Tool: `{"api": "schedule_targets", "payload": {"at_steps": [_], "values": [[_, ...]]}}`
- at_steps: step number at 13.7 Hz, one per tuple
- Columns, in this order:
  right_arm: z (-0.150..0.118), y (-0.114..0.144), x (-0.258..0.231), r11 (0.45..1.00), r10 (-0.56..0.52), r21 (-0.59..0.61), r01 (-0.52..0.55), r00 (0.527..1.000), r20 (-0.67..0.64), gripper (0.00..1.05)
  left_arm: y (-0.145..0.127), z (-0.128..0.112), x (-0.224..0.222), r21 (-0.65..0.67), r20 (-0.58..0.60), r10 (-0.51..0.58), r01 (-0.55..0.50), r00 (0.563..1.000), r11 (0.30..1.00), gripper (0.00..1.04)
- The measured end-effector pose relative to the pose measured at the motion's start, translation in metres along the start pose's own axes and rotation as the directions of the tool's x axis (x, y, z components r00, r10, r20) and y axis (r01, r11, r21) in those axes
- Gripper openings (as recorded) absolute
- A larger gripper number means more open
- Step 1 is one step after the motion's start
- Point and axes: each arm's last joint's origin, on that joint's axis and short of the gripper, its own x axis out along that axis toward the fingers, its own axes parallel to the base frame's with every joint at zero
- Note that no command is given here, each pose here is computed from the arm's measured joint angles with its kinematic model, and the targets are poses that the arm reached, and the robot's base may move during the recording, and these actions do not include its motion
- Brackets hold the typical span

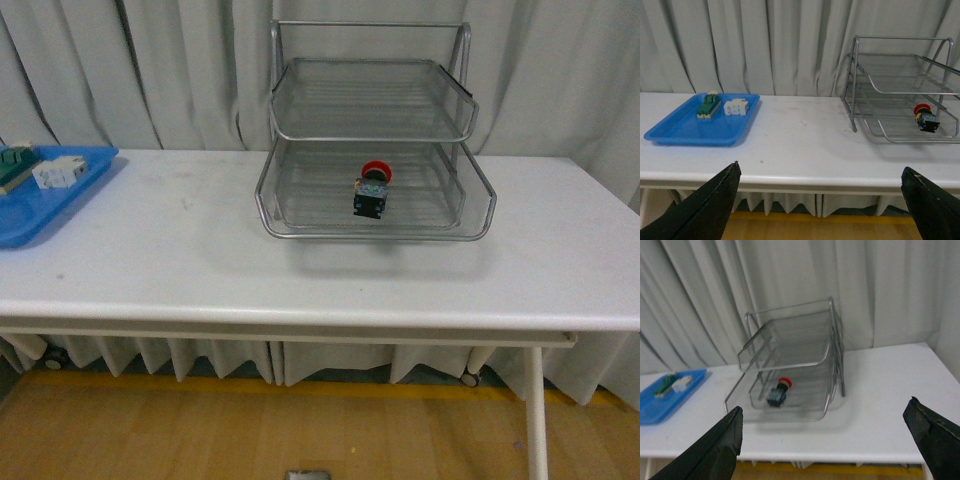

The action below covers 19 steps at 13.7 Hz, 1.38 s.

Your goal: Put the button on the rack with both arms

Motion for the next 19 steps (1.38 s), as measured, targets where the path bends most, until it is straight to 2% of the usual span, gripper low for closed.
{"api": "schedule_targets", "payload": {"at_steps": [1, 2, 10, 13, 14, 17, 18, 19], "values": [[0.015, 0.001, 0.038, 0.999, -0.019, 0.036, 0.019, 1.0, 0.006, 0.98, 0.0, 0.0, 0.0, 0.0, 0.0, 0.0, 0.0, 1.0, 1.0, 0.98], [0.017, 0.002, 0.054, 0.998, -0.019, 0.053, 0.02, 1.0, -0.017, 0.98, 0.0, 0.0, 0.0, 0.0, 0.0, 0.0, 0.0, 1.0, 1.0, 0.98], [0.017, 0.006, 0.134, 0.985, -0.039, 0.159, 0.067, 0.985, -0.17, 0.98, 0.0, 0.0, 0.0, 0.0, 0.0, 0.0, 0.0, 1.0, 1.0, 0.98], [0.02, 0.028, 0.215, 0.966, -0.041, 0.233, 0.109, 0.96, -0.277, 0.98, 0.0, 0.0, 0.0, 0.0, 0.0, 0.0, 0.0, 1.0, 1.0, 0.98], [0.013, 0.035, 0.233, 0.963, -0.04, 0.238, 0.124, 0.943, -0.329, 0.93, 0.0, 0.0, 0.0, 0.0, 0.0, 0.0, 0.0, 1.0, 1.0, 0.98], [-0.01, 0.041, 0.257, 0.965, -0.047, 0.211, 0.155, 0.895, -0.443, 0.57, 0.0, 0.0, 0.0, 0.0, 0.0, 0.0, 0.0, 1.0, 1.0, 0.98], [-0.016, 0.041, 0.262, 0.967, -0.042, 0.201, 0.154, 0.88, -0.472, 0.38, 0.0, 0.0, 0.0, 0.0, 0.0, 0.0, 0.0, 1.0, 1.0, 0.98], [-0.024, 0.042, 0.263, 0.971, -0.028, 0.192, 0.144, 0.862, -0.507, 0.26, 0.0, 0.0, 0.0, 0.0, 0.0, 0.0, 0.0, 1.0, 1.0, 0.98]]}}
